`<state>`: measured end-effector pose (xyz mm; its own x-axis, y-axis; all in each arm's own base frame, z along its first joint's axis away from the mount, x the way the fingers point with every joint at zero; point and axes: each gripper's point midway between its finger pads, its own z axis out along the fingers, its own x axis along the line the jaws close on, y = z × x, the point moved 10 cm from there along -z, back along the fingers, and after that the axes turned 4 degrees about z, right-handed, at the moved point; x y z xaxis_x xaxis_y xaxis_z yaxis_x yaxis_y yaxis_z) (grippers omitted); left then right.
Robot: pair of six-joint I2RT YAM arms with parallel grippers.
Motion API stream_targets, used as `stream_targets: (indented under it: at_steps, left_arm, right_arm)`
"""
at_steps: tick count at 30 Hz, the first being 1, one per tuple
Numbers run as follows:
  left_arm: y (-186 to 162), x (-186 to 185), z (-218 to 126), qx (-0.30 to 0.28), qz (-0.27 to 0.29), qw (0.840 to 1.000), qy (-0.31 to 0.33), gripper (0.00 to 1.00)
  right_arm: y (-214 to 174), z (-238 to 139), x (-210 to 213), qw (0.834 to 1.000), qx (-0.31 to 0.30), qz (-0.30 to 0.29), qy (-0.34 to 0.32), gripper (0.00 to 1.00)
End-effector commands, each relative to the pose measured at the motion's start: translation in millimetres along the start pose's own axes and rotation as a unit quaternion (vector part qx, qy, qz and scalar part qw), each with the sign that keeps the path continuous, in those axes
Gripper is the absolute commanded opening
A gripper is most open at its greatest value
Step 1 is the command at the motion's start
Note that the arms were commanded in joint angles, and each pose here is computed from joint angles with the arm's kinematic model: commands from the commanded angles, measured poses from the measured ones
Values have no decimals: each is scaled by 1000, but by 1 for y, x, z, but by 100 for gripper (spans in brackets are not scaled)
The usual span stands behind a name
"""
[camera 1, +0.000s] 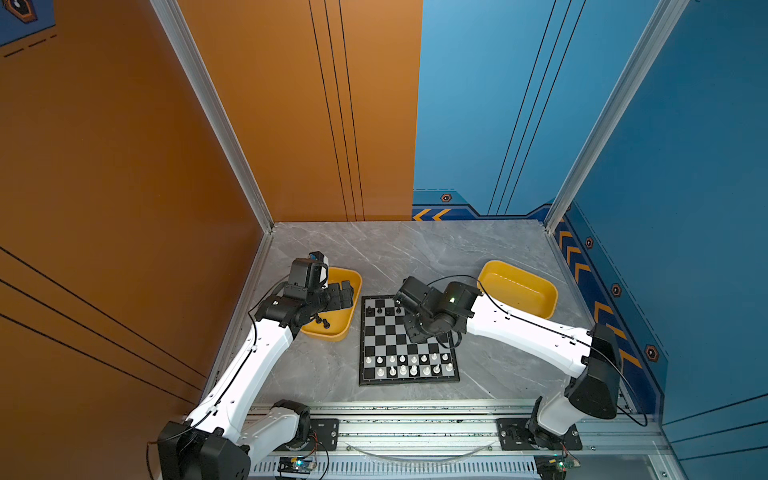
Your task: Set up the chess pieces on the board
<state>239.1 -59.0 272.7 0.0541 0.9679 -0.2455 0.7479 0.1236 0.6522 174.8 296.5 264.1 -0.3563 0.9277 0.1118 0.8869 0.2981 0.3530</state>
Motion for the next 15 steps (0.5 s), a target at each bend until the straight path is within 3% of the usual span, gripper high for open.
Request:
stream_targets:
  at_steps: [1, 7, 15]
  left_arm:
    - [-8, 2, -6, 9, 0, 1000, -10, 98]
    - [-16, 8, -7, 9, -6, 1000, 0, 98]
    - [-14, 12, -6, 8, -7, 1000, 10, 98]
  right_arm:
    - [-6, 6, 22, 1000, 1, -18, -13, 8]
    - [-15, 23, 62, 996, 17, -82, -1, 8]
    - [-22, 44, 91, 992, 40, -120, 27, 8]
